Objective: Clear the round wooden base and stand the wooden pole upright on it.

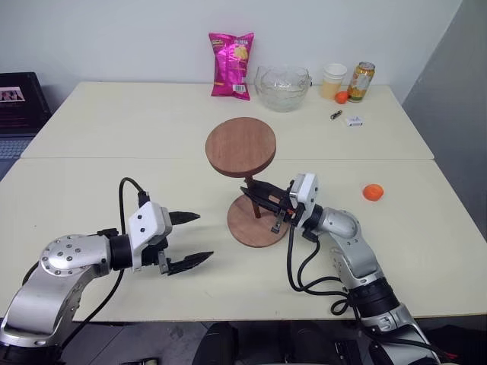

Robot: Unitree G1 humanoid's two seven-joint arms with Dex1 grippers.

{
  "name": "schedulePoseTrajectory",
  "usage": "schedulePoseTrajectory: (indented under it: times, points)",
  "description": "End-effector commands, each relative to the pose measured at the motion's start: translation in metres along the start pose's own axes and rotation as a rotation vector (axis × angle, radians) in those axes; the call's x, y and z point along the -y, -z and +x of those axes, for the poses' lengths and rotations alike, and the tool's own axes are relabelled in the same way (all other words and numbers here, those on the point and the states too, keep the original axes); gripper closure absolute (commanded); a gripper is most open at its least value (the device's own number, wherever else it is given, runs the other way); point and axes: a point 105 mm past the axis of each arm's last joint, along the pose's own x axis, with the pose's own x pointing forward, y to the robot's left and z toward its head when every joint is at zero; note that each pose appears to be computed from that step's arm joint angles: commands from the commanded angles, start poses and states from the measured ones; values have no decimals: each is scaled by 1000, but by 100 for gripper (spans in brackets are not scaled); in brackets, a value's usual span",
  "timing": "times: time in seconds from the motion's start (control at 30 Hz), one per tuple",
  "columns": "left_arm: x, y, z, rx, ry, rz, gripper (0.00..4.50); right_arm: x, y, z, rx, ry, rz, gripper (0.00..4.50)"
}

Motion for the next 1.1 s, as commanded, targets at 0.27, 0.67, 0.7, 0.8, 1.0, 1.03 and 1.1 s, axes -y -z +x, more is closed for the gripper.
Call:
schedulePoseTrajectory:
  times: [0.27,0.67,0.7,0.8,1.0,1.03,1.1]
  points:
    - [2,-2,1,9,5,30,0,13,23,-14,-105,83,107,430]
    - [1,-3,2,10,7,32,0,10,33,-21,-154,81,92,430]
    - [1,-3,1,11,6,32,0,10,35,-23,-164,81,91,430]
    - [0,-3,1,11,4,32,0,8,41,-26,-194,80,93,430]
    - [1,-3,1,12,5,32,0,9,48,-26,-233,110,142,430]
    - [1,-3,1,11,5,32,0,8,48,-26,-236,101,139,430]
    - [1,-3,1,11,5,32,0,7,49,-27,-254,87,131,430]
